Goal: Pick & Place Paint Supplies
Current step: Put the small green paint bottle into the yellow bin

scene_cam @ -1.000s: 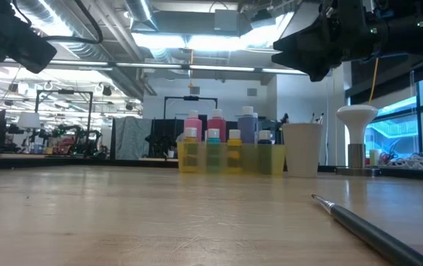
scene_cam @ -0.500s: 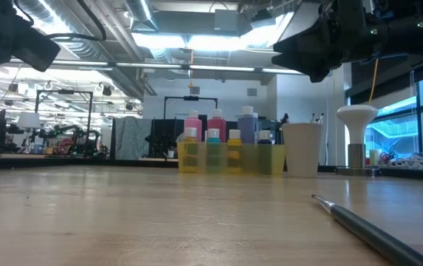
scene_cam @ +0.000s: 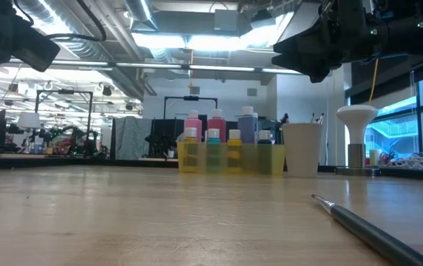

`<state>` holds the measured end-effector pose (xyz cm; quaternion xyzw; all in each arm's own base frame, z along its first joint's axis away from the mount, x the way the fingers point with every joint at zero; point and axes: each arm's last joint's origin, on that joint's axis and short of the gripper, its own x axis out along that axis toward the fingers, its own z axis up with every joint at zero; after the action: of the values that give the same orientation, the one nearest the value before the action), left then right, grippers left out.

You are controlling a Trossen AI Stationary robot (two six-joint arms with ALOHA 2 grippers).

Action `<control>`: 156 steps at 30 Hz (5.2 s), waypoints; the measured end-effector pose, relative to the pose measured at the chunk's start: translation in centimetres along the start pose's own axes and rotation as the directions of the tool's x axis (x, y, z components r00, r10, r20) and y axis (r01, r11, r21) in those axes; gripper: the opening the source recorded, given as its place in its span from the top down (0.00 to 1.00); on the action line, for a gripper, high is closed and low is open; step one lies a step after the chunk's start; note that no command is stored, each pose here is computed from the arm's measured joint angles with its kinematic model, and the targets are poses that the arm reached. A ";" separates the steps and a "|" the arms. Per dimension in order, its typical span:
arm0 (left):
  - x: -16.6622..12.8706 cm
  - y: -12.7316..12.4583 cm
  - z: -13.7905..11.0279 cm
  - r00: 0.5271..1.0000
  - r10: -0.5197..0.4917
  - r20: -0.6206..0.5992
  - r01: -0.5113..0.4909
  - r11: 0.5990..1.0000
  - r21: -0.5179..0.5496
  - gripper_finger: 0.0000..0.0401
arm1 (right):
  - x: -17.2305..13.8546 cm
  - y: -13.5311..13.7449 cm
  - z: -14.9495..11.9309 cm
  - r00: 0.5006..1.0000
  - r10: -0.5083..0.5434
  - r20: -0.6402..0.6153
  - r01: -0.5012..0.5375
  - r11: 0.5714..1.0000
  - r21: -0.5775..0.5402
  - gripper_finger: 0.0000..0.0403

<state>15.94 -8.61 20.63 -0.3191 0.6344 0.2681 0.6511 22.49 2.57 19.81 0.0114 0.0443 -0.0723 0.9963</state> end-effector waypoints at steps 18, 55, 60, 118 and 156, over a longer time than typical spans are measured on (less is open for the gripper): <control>0.0 0.0 -0.1 0.999 -0.008 -0.035 0.007 1.000 -0.025 0.26 | 0.0 0.0 0.0 1.000 0.000 0.000 0.000 1.000 0.000 0.44; 0.0 -0.1 -0.2 0.998 -0.018 -0.054 0.018 1.000 0.002 0.63 | 0.0 0.0 0.0 1.000 0.000 -0.002 0.000 1.000 -0.007 0.44; 0.0 -0.1 -0.2 0.998 -0.017 -0.054 0.017 1.000 0.002 0.65 | 0.0 0.0 0.0 1.000 0.000 -0.003 0.000 1.000 -0.007 0.44; -0.9 -2.1 1.1 1.000 0.014 -0.022 -0.008 0.972 0.237 0.71 | 0.0 0.5 -0.2 0.986 0.164 -0.019 -0.164 0.986 0.031 0.44; -10.4 -6.8 9.3 0.964 -0.045 0.261 -0.100 0.850 0.518 0.71 | 8.2 2.9 0.1 0.972 0.215 -0.095 -0.215 0.977 0.015 0.44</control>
<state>26.62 -5.47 31.44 -0.0808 0.5960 0.1334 0.7877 31.01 4.29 19.22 0.0219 0.0905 0.0364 0.9950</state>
